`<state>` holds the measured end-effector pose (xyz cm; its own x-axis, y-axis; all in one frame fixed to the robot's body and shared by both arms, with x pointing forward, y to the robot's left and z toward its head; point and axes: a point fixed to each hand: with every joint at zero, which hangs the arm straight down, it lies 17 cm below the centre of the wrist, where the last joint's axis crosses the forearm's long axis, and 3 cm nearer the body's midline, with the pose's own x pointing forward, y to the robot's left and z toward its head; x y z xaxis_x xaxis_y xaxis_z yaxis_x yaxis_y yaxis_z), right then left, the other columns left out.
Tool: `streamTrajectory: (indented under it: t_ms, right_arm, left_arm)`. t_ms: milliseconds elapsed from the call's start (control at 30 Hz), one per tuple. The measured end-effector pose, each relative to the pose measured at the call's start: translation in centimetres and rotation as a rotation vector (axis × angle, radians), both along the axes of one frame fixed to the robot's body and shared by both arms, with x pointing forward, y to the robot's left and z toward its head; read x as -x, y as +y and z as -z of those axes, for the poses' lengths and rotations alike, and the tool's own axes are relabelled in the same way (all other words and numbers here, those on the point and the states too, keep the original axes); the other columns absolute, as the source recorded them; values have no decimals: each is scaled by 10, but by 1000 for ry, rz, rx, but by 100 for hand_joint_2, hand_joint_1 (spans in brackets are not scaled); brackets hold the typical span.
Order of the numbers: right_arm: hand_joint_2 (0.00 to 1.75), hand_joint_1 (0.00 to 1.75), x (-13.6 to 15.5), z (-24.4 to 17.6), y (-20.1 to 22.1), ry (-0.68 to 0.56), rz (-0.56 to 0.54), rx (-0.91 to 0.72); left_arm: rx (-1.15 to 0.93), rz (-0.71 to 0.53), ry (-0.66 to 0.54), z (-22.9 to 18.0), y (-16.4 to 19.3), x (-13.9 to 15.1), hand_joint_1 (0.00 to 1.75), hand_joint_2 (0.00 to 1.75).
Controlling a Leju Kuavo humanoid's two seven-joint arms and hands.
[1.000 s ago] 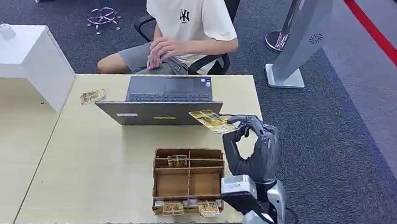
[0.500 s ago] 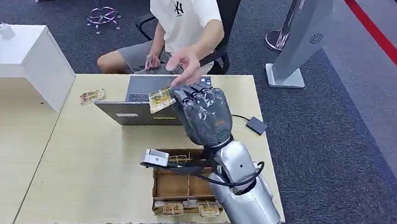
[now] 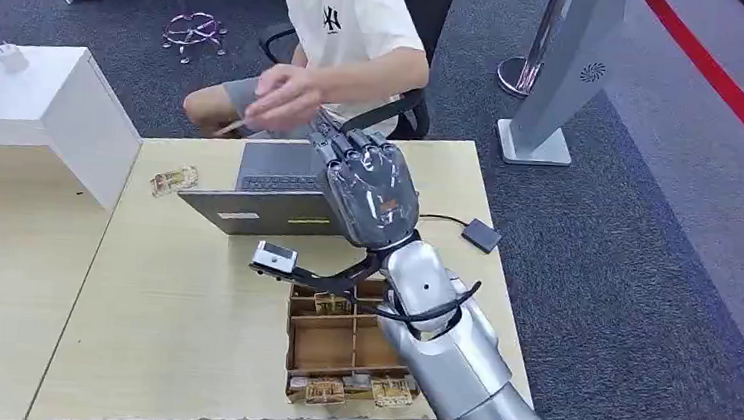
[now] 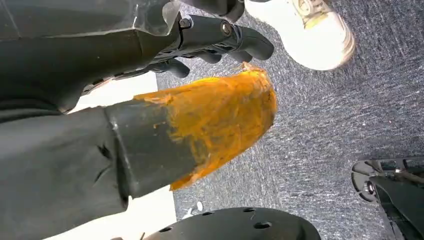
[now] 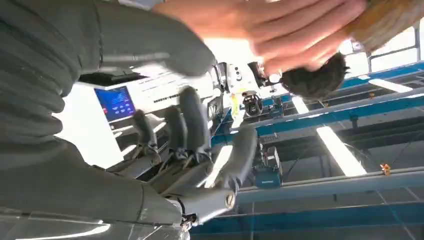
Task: Pass the card to the sensor for recognition and then transmit it.
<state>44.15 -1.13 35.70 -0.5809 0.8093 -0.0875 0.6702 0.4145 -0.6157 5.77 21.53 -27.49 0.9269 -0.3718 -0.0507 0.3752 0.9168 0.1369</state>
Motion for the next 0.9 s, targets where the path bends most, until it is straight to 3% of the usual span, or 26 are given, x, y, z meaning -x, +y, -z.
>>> streamTrajectory:
  t_ms: [167, 333, 400, 500, 600, 633, 733, 900]
  right_arm:
    - [0, 0, 13, 7, -3, 9, -35, -22]
    - [0, 0, 46, 2, -11, -5, -161, -122]
    - [0, 0, 53, 0, -25, 21, -213, -242]
    - [0, 0, 51, 7, -61, 179, -306, -593]
    - [0, 0, 53, 17, -71, 360, -488, -850]
    - [0, 0, 58, 18, -65, 451, -628, -926]
    - [0, 0, 83, 16, -48, 599, -932, -984]
    - [0, 0, 126, 23, -31, 748, -1262, -947]
  left_arm:
    - [-1, 0, -2, 0, 0, 0, 0, 0]
    - [2, -1, -10, 0, -2, -1, 0, 0]
    - [4, -5, -13, 0, -3, -2, 0, 0]
    - [5, -26, -10, 0, -4, 0, 0, 0]
    - [5, -53, -5, 0, -4, 2, 0, 0]
    - [4, -63, -4, 0, -4, 2, 0, 0]
    - [0, -78, -3, 0, -2, 4, 0, 0]
    - [2, -90, -7, 1, -1, 3, 0, 0]
